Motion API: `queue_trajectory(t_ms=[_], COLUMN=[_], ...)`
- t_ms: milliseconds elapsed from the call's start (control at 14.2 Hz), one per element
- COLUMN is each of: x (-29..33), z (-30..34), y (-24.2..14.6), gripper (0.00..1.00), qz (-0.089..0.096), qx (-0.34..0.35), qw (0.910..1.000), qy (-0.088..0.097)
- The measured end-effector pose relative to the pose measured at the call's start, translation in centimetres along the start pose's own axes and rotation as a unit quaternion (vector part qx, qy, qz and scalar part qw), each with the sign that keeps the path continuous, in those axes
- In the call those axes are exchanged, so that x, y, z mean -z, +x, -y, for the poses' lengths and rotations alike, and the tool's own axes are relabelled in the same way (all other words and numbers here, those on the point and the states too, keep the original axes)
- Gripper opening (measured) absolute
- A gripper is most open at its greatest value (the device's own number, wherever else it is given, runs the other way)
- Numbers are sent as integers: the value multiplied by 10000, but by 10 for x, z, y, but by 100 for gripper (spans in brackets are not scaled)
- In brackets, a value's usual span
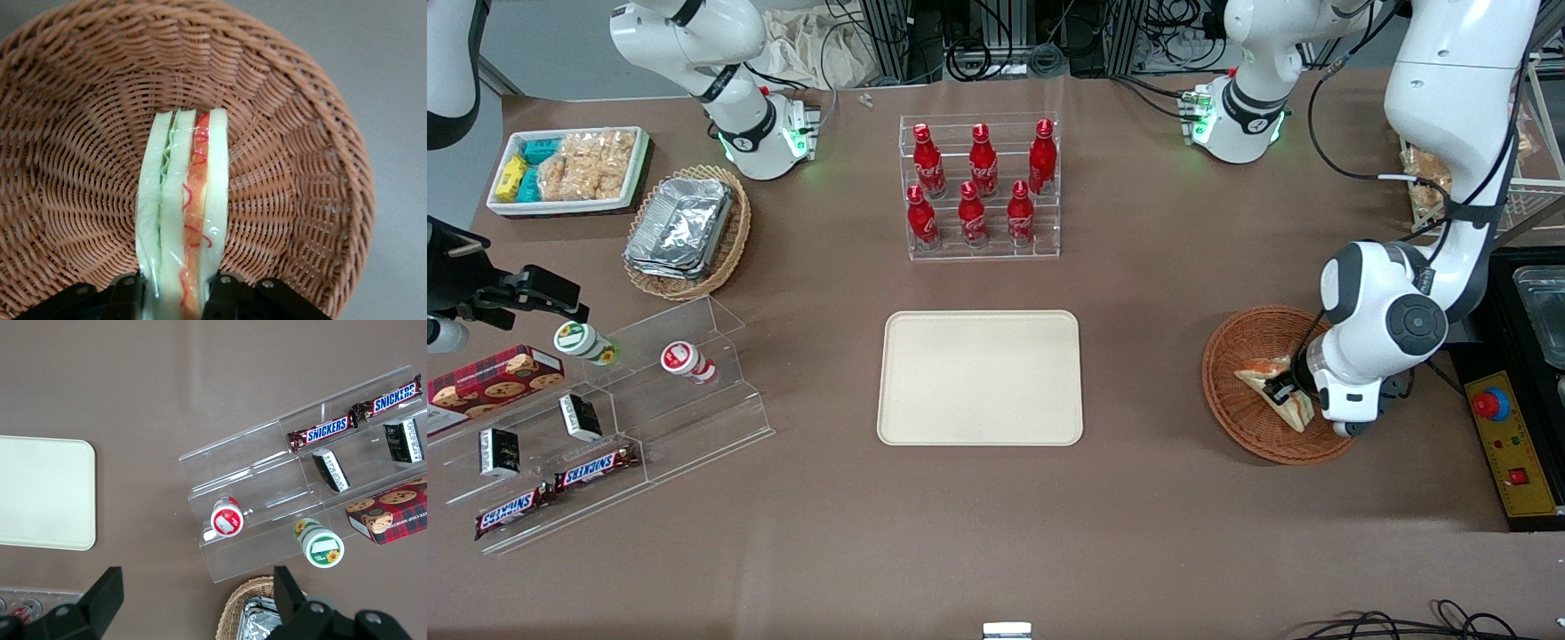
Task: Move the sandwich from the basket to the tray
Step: 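Lift the sandwich out of the basket with the left gripper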
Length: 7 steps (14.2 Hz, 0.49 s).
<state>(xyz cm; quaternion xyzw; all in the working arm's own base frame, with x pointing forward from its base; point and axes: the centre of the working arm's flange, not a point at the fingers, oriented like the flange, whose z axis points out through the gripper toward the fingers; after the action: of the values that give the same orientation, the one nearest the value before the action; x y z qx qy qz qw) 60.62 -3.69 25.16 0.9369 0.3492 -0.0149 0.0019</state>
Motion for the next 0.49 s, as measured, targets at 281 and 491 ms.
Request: queue_trajectory(t_ms=[281,491], x=[61,137], z=[-8,-23], y=[4,-9], gripper=[19,19], qz=[147,394], qx=[-53,-390], qw=[9995,9966], qy=[288,613])
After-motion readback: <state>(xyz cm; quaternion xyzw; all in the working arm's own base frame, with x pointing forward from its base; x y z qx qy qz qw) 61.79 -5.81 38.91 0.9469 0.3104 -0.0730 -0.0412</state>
